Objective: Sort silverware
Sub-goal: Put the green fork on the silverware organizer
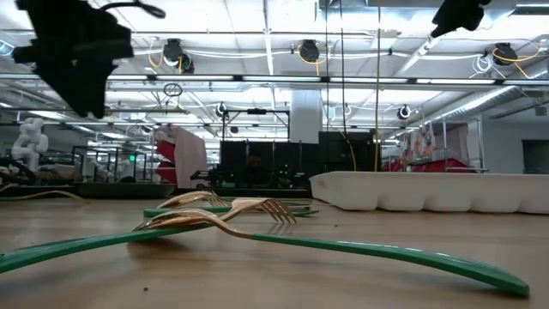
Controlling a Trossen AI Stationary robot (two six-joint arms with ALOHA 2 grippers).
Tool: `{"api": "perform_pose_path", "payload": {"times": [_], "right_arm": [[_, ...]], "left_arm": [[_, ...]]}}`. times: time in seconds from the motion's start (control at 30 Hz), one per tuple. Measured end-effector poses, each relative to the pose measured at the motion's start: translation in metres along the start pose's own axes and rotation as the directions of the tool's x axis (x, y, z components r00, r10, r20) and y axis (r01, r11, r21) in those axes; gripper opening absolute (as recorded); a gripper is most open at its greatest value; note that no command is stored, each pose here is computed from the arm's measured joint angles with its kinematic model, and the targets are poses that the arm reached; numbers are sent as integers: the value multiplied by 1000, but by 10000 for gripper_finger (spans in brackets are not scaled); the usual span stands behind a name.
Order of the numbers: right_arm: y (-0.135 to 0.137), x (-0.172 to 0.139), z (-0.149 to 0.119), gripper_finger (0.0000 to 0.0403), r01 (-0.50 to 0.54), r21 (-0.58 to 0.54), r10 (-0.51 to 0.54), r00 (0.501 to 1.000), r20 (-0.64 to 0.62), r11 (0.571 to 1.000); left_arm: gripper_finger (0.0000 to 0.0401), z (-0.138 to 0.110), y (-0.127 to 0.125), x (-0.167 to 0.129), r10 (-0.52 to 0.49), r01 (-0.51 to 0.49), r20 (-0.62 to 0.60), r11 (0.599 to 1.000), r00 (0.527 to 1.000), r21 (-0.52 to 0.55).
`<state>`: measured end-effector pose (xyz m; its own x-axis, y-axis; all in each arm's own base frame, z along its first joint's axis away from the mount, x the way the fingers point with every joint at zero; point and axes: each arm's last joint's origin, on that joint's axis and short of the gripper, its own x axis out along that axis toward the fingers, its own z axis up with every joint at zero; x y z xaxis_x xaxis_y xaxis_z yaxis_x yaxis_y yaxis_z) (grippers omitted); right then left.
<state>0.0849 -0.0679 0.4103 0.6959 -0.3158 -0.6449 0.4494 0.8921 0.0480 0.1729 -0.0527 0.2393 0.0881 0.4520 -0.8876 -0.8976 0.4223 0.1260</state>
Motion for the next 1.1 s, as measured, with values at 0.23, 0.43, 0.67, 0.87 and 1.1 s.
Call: {"api": "perform_pose_path", "payload": {"times": [0.23,0.43,0.67,0.87,1.1], "right_arm": [[0,1,1,197,0,26,0,1000,0,1000],[0,1,1,197,-1,46,1,1000,0,999],[-1,2,1,197,-1,63,1,1000,-2,998],[0,2,1,197,-4,79,4,1000,-2,997],[0,2,1,197,-6,101,6,1000,-2,995]], "left_arm": [[180,-25,-20,16,120,-118,-58,992,991,43],[180,-39,-29,35,225,-210,-148,972,963,107],[180,-52,-21,59,240,-218,-227,969,944,119],[180,-55,-18,68,236,-213,-236,970,943,118],[180,-61,-16,78,213,-193,-247,976,946,101]]}}
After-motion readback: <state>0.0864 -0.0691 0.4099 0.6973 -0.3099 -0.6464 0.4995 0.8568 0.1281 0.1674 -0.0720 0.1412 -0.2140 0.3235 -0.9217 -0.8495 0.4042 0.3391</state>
